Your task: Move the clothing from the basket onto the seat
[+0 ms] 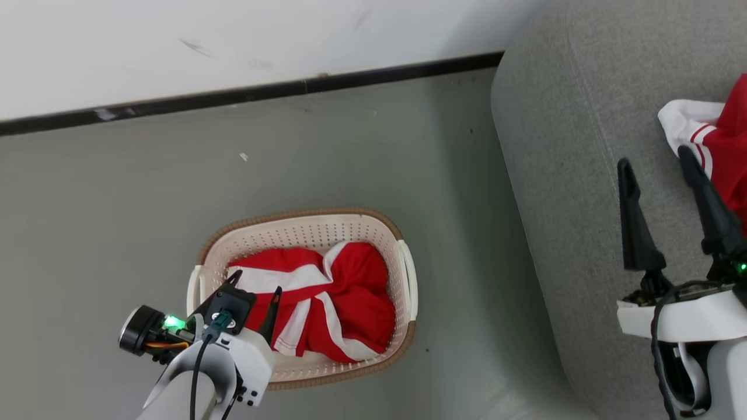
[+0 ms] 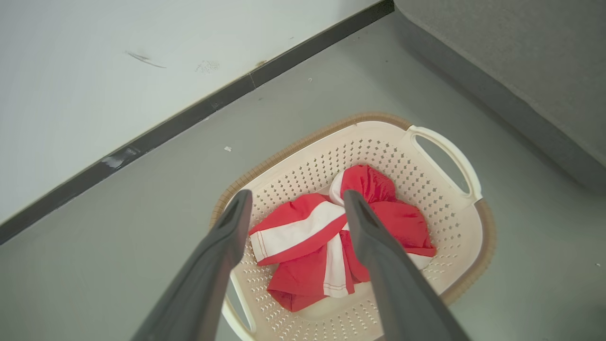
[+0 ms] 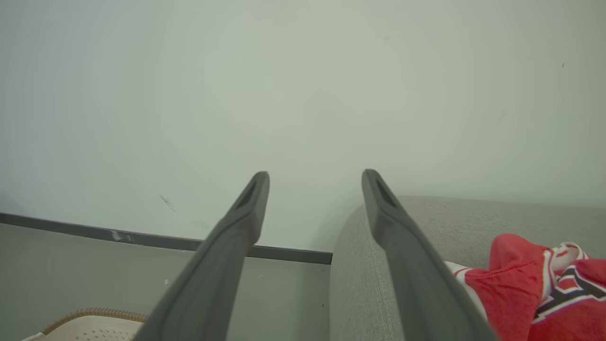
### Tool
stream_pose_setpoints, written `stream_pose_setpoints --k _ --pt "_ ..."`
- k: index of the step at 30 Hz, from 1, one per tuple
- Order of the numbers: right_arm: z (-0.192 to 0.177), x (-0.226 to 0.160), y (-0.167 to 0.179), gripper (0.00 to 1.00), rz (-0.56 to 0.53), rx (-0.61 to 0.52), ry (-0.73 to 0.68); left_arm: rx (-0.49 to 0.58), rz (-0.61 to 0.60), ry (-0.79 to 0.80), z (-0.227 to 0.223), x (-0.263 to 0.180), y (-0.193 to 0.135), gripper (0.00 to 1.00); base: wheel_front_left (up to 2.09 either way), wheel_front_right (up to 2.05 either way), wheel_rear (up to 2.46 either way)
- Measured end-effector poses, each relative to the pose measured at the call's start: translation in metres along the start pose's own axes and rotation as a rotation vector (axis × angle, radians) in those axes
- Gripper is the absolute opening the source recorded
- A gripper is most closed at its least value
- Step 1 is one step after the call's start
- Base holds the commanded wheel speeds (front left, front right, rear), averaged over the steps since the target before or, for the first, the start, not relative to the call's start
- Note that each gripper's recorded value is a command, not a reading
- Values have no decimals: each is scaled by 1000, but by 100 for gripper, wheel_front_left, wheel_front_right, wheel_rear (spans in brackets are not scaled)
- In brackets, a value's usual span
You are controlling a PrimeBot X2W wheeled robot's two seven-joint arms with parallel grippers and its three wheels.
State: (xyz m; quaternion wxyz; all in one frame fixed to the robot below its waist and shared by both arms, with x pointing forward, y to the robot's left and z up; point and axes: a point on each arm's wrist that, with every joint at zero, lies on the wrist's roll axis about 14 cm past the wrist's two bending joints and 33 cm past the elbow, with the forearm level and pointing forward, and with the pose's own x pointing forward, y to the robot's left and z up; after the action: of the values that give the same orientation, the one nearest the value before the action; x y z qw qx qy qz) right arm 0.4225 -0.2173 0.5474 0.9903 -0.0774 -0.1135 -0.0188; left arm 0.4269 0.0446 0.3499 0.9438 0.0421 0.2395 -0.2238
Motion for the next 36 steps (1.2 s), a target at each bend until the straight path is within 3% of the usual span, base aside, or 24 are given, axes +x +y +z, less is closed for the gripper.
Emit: stream_pose_setpoints --k 11,36 --pt "-16 33 -7 100 -20 -7 -20 53 -94 103 -37 53 -16 100 0 0 0" --pt "-64 75 -15 100 -33 -25 2 144 -255 232 -117 119 -46 100 0 0 0"
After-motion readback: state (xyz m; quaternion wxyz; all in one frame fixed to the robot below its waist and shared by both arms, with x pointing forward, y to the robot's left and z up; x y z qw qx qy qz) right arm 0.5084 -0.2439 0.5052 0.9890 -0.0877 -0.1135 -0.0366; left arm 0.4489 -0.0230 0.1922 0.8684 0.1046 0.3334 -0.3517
